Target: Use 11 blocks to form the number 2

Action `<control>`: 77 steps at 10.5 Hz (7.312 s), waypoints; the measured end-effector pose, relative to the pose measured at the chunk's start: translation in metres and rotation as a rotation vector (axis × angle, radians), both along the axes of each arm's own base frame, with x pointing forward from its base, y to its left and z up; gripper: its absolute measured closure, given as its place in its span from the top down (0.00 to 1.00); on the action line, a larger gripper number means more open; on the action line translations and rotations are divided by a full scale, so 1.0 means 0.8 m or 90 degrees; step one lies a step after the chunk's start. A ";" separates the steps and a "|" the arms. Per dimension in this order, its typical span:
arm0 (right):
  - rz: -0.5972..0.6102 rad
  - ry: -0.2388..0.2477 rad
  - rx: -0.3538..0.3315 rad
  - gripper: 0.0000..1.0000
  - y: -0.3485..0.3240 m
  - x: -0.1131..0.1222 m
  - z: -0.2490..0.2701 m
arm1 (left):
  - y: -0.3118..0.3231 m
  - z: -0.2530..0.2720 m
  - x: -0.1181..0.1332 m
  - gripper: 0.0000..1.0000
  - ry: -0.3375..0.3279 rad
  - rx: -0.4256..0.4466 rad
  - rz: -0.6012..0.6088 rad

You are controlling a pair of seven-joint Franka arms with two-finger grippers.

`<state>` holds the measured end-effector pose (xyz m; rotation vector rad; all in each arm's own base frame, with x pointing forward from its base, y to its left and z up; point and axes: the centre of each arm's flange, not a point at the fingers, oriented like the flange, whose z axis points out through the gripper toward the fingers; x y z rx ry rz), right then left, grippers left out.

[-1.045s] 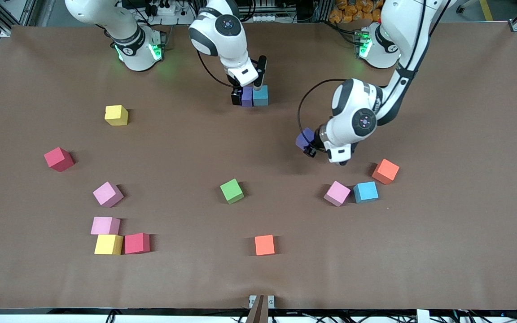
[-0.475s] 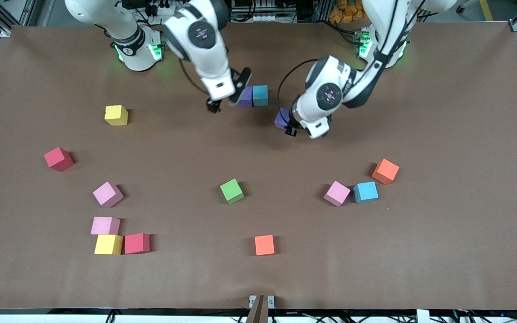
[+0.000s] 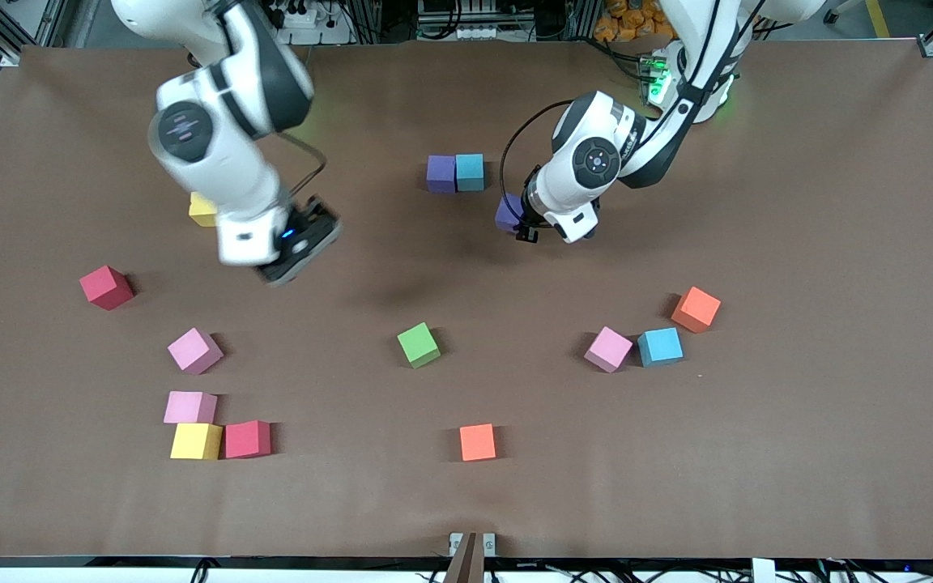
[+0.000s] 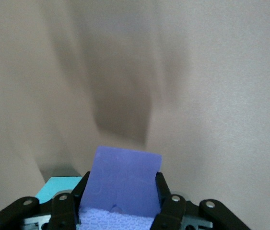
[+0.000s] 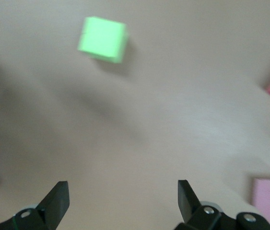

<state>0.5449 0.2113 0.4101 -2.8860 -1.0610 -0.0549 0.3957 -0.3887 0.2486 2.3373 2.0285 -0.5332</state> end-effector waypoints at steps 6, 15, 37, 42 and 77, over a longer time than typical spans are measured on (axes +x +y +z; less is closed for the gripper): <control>-0.127 -0.065 -0.060 1.00 -0.117 0.152 -0.049 | 0.027 -0.008 -0.008 0.55 0.046 0.044 -0.010; -0.318 -0.112 0.035 1.00 -0.134 0.205 -0.209 | 0.018 -0.014 -0.072 0.55 0.064 0.076 0.011; -0.296 -0.220 0.049 0.57 -0.138 0.255 -0.266 | -0.009 -0.066 -0.170 0.55 0.007 -0.017 0.130; -0.278 -0.180 0.063 0.57 -0.118 0.263 -0.248 | -0.008 -0.075 -0.173 0.54 0.014 -0.011 0.131; -0.386 0.015 0.111 0.56 0.106 0.175 -0.016 | -0.047 -0.070 -0.196 1.00 0.012 -0.046 0.130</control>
